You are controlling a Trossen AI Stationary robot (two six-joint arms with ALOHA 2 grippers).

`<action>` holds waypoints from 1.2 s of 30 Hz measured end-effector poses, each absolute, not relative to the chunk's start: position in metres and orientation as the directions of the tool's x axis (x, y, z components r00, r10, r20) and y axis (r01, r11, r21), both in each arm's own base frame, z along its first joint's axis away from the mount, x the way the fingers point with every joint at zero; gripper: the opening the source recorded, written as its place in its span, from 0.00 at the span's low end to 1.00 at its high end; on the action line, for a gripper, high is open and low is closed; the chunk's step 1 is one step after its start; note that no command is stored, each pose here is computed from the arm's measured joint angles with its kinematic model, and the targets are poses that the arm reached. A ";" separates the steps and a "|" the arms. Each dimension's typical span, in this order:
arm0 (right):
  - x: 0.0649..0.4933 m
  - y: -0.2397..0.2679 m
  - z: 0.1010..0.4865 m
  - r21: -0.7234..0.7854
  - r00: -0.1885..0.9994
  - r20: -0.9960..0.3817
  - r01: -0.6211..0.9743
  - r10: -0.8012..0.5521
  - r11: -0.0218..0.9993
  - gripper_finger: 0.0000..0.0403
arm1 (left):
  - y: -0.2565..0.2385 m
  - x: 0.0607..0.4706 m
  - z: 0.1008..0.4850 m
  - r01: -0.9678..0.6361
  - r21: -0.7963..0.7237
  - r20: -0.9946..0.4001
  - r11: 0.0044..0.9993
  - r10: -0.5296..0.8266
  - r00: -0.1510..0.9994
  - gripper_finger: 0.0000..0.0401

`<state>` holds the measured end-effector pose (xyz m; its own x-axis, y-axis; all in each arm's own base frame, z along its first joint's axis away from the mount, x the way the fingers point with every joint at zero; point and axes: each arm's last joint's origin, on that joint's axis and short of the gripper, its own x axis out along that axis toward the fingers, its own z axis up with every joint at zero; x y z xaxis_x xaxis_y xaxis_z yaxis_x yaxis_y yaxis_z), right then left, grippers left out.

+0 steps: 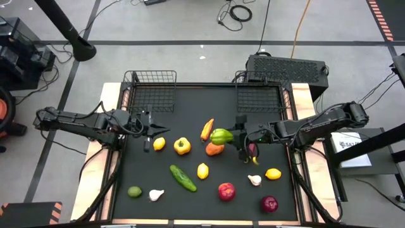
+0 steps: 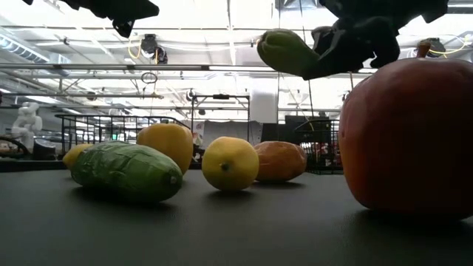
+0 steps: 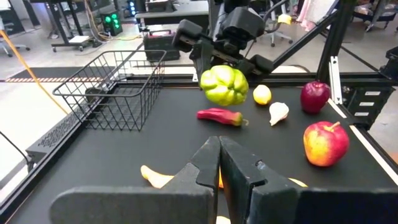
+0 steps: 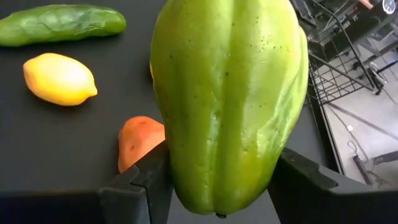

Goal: Sort produce into baskets
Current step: Put the green chayote into the right black wire basket

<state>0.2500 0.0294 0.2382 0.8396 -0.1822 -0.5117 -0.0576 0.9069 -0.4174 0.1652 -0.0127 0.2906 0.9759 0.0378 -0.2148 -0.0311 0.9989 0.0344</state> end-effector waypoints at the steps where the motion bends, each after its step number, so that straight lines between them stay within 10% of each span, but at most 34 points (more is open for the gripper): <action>1: 0.250 0.029 0.238 -0.403 0.841 -0.509 -0.046 -0.182 0.914 0.51 | -0.013 0.165 0.291 -0.031 0.034 -0.215 0.999 0.038 0.976 0.04; 13: 0.255 0.030 0.246 -0.002 0.885 -0.432 0.193 -0.175 0.981 0.51 | -0.014 0.179 0.285 -0.031 0.037 -0.228 0.999 0.039 0.973 0.04; 25: 0.260 0.031 0.260 0.058 0.940 -0.293 0.199 -0.174 0.978 0.51 | -0.015 0.189 0.279 -0.023 0.069 -0.251 0.997 0.039 0.967 0.04; 36: 0.254 0.002 0.264 -0.212 0.663 -0.234 0.679 -0.712 0.702 0.51 | -0.015 0.190 0.281 -0.024 0.068 -0.232 0.997 0.039 0.972 0.04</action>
